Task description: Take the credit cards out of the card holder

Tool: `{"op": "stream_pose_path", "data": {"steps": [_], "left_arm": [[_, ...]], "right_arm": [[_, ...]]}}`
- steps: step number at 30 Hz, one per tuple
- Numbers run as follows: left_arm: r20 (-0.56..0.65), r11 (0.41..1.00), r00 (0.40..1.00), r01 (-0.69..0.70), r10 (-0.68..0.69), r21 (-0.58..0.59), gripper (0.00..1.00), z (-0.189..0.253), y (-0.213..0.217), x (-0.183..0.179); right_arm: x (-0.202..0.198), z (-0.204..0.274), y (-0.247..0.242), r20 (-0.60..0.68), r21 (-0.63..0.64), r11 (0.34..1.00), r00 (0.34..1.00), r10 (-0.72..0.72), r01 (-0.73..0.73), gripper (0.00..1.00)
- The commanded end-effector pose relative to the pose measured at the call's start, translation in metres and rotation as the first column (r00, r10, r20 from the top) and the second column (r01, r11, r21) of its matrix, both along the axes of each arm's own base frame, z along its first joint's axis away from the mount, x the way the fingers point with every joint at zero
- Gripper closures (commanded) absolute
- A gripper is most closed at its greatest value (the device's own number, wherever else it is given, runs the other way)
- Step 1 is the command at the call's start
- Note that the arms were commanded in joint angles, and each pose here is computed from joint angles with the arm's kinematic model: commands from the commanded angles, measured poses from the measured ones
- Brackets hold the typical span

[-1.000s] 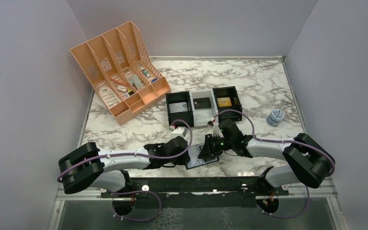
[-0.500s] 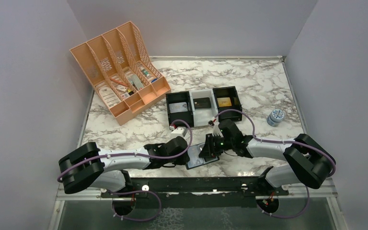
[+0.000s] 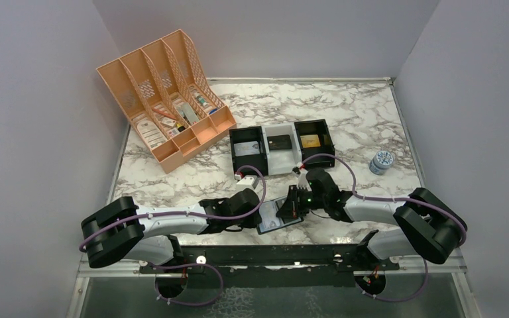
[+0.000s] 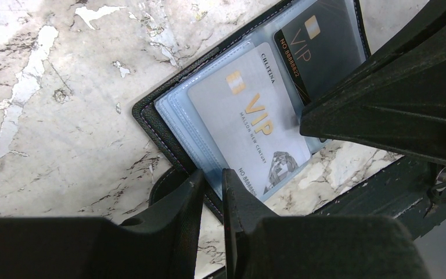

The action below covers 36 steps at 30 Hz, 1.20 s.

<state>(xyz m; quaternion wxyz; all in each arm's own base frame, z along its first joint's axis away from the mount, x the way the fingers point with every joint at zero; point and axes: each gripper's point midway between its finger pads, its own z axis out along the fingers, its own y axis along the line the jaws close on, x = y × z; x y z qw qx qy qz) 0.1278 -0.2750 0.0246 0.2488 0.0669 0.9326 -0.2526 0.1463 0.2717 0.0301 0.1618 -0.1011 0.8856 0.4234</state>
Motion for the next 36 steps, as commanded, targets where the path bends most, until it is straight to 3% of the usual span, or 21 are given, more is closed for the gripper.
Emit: {"op": "stream_pose_path", "data": {"steps": [1, 5, 13, 19, 30, 36], "left_arm": [[0.006, 0.999, 1.000, -0.003, 0.003, 0.041, 0.78, -0.007, 0.011, -0.003], [0.019, 1.000, 1.000, -0.006, 0.005, 0.026, 0.77, 0.000, 0.010, -0.001], [0.059, 0.999, 0.998, 0.006, -0.004, -0.046, 0.64, 0.028, 0.000, 0.003], [0.075, 0.993, 0.995, 0.073, -0.066, -0.089, 0.61, 0.037, -0.017, 0.002], [-0.003, 0.998, 0.998, 0.064, -0.064, 0.027, 0.79, -0.009, -0.011, -0.007], [-0.019, 0.995, 0.999, 0.027, -0.026, 0.092, 0.80, -0.023, 0.006, -0.009]], "right_arm": [[0.005, 0.014, 0.008, 0.028, 0.062, 0.998, 1.000, -0.006, 0.004, 0.99], [0.009, 0.004, 0.003, 0.020, 0.004, 1.000, 0.999, -0.031, 0.031, 0.95], [0.012, -0.006, -0.004, 0.028, -0.053, 0.997, 0.998, -0.048, 0.049, 0.83], [0.011, -0.009, -0.003, 0.013, -0.047, 0.998, 0.999, -0.052, 0.052, 0.82], [0.007, -0.007, 0.001, -0.013, 0.002, 0.998, 0.998, -0.059, 0.059, 0.86], [0.008, 0.004, 0.004, 0.000, 0.039, 0.997, 0.998, -0.066, 0.066, 0.93]]}}
